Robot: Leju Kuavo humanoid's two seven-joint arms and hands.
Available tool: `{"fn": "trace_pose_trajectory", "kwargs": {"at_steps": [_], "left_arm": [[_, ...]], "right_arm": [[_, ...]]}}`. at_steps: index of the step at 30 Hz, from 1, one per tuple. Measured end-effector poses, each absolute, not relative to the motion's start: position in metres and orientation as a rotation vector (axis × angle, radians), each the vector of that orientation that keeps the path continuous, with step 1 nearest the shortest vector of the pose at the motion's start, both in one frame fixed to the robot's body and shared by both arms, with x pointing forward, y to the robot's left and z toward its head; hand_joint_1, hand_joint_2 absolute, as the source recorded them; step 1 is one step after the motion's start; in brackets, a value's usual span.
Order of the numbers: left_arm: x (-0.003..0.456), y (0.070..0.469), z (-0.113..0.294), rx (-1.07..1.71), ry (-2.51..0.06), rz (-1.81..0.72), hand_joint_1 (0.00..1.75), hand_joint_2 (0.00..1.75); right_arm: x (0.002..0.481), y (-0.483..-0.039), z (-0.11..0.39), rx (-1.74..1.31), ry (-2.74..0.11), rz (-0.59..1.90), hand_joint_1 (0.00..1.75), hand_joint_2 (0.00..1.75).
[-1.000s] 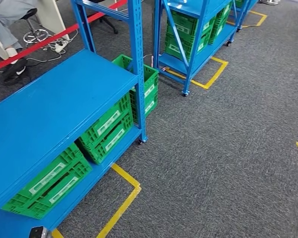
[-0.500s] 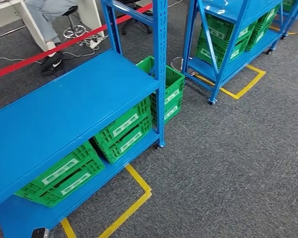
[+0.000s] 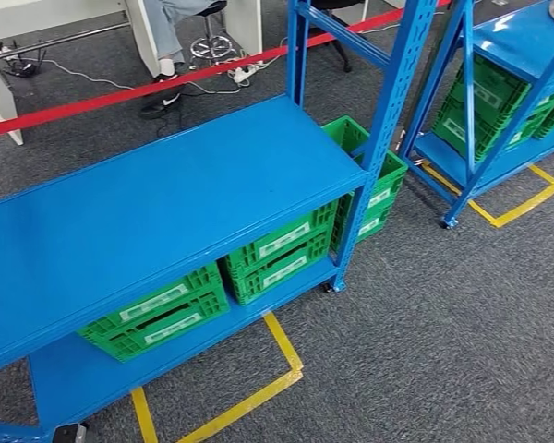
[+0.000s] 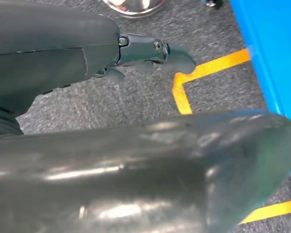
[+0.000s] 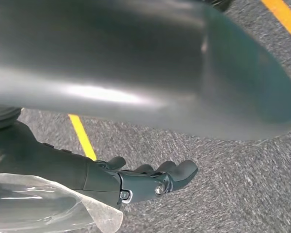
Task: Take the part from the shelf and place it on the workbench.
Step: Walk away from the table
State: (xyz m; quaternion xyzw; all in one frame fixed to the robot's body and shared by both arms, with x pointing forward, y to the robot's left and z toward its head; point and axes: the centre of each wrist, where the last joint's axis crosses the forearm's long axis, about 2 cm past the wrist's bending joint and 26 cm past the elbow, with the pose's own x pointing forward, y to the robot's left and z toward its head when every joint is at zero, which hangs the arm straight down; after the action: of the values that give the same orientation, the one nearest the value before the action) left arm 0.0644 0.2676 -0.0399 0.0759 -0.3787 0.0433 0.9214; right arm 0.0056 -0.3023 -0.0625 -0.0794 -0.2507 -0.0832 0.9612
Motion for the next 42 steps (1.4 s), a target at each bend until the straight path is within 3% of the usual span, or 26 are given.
{"fn": "trace_pose_trajectory", "kwargs": {"at_steps": [42], "left_arm": [[0.0660,0.2658,-0.0405,0.147,-0.789,0.095,0.00,0.00]], "right_arm": [[0.0036,-0.3027,-0.0635,-0.159,-0.511,-0.176,0.00,0.00]]}}
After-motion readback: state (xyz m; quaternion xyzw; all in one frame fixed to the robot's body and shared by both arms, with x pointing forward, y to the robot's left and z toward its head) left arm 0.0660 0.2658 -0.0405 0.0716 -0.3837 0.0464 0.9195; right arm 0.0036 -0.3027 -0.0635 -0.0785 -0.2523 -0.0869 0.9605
